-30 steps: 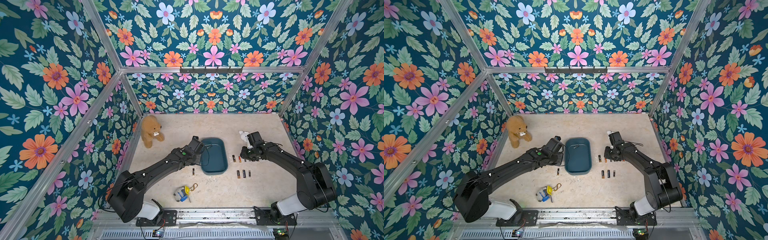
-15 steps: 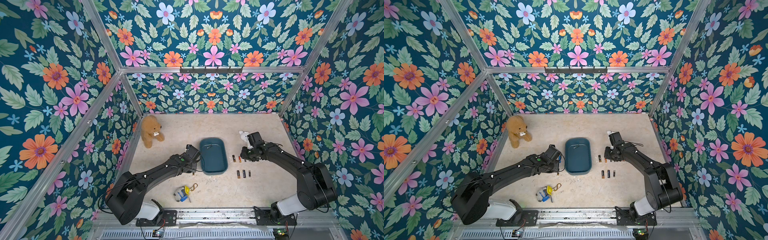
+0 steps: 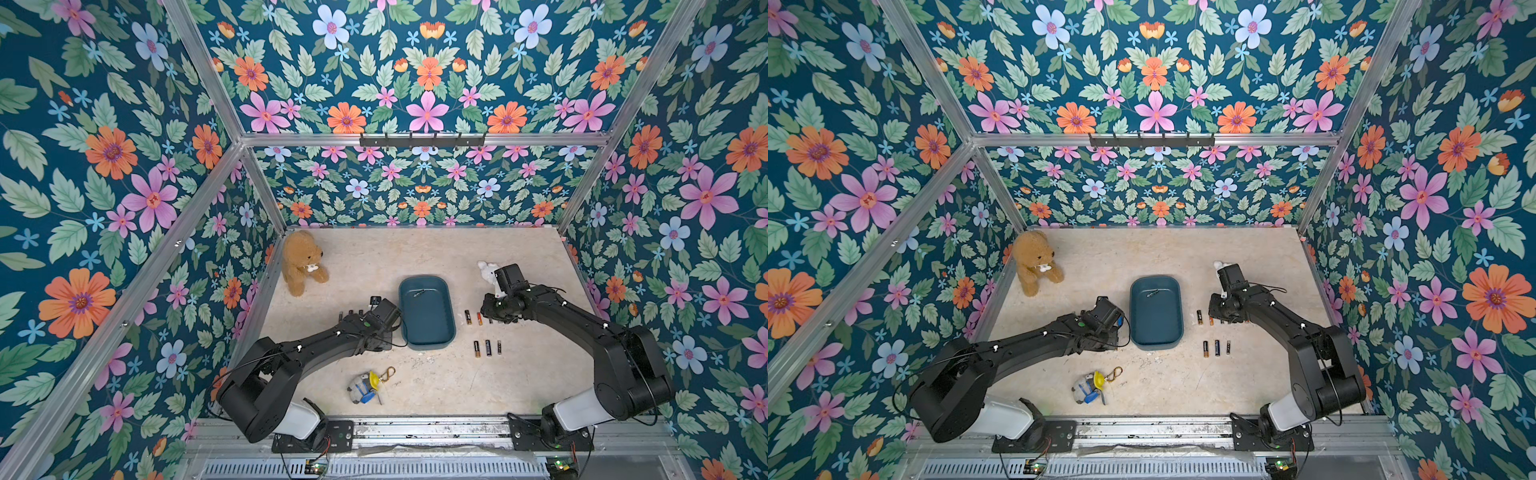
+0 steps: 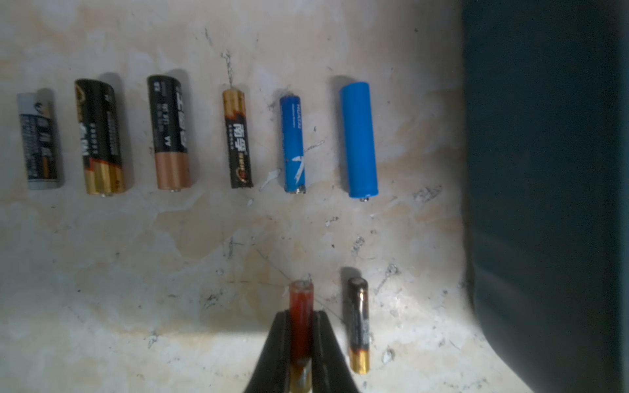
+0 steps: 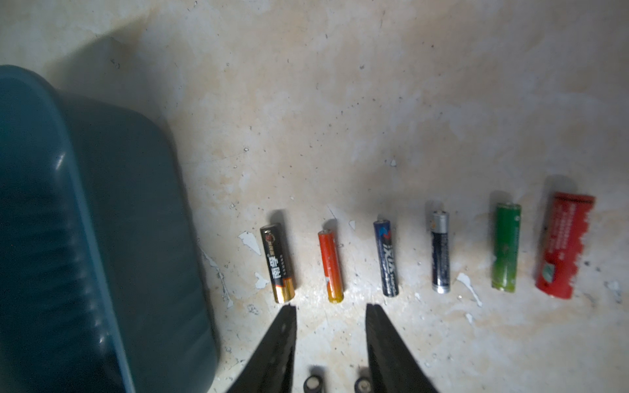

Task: Take the batteries out of the storage box
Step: Place the battery at the center of the board.

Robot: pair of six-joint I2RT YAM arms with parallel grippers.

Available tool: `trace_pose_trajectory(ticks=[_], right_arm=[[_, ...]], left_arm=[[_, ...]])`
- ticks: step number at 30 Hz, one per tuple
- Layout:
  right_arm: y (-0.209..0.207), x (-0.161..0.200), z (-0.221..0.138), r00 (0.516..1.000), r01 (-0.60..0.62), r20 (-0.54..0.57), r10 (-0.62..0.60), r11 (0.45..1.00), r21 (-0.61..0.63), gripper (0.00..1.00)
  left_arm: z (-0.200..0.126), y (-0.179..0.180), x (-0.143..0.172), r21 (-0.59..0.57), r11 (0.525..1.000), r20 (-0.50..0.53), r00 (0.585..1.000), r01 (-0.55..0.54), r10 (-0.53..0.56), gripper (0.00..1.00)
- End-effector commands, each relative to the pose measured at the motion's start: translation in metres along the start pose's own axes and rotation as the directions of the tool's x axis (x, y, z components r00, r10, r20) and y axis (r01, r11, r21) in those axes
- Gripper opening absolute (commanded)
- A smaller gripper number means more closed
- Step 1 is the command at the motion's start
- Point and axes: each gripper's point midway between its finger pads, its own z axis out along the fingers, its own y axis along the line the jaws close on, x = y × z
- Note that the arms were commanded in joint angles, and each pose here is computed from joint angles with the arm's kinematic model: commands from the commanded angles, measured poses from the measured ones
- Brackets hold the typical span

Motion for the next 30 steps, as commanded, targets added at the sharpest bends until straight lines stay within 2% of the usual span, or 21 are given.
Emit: trace_pose_trajectory(ticks=[1, 30], right_arm=[[0.0, -0.001, -0.002, 1.0, 0.004, 0.004, -0.004, 1.0, 0.002, 0.39], [-0.002, 0.002, 0.0, 1.0, 0.002, -0.004, -0.002, 1.0, 0.007, 0.4]], left_arm=[[0.003, -0.003, -0.002, 0.005, 1.0, -0.002, 1.0, 0.007, -0.007, 0.07], [0.019, 0.007, 0.018, -0.039, 0.999, -0.061, 0.998, 0.011, -0.014, 0.09]])
